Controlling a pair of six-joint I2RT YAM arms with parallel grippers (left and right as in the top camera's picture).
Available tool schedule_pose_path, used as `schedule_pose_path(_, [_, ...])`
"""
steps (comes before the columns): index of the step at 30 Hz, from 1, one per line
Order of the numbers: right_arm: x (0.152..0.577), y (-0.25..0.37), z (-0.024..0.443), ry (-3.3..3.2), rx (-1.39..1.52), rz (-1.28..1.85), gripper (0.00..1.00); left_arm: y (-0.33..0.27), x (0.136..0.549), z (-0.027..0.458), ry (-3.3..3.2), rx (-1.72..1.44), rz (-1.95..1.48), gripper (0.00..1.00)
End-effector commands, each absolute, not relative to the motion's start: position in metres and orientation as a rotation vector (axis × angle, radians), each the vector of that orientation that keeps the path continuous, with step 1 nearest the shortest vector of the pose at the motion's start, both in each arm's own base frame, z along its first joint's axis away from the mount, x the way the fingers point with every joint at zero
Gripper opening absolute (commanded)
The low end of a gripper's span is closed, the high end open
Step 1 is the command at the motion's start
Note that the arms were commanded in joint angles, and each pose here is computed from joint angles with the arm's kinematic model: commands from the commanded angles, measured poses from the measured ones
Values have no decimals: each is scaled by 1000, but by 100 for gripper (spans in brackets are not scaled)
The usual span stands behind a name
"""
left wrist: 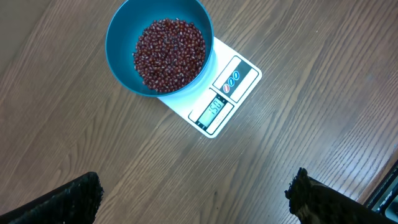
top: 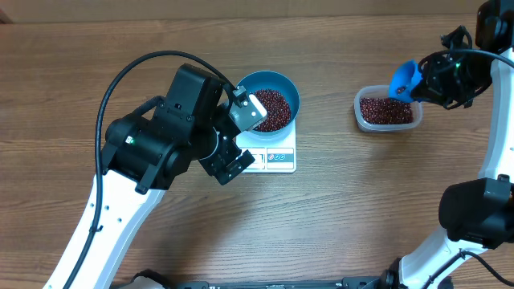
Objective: Scoop item into bowl and weigh 150g on scale
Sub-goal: 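Carry the blue cup over the clear bean container and lower it in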
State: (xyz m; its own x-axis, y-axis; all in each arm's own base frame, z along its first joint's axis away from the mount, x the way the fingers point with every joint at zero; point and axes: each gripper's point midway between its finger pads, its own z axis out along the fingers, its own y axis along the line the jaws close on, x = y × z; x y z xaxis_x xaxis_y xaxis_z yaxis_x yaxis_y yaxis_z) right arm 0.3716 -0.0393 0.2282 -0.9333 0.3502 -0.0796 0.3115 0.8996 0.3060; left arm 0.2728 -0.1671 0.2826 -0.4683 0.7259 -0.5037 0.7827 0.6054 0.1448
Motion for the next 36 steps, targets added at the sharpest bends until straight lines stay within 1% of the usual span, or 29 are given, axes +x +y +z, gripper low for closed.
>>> schedule_pose_path(1, [369,-57,244,2894,493,267,4,-166,274,292,2286,1173,-137,99])
schedule_pose_path(8, [369,-54,242,2909,458,203,4,-166,274,291,2286,1174,-137,100])
schedule_pose_path(13, [370,-41,241,2937,350,46,4,-166,274,291,2286,1174,-137,100])
schedule_pose_path(18, [371,-34,241,2937,315,-105,4,-166,274,291,2286,1174,-137,100])
schedule_pose_path(31, [371,-26,241,2939,284,-111,4,-166,274,291,2286,1174,-137,99])
schedule_pose_path(36, [372,-26,242,2932,243,-199,4,-166,274,291,2286,1174,-137,99])
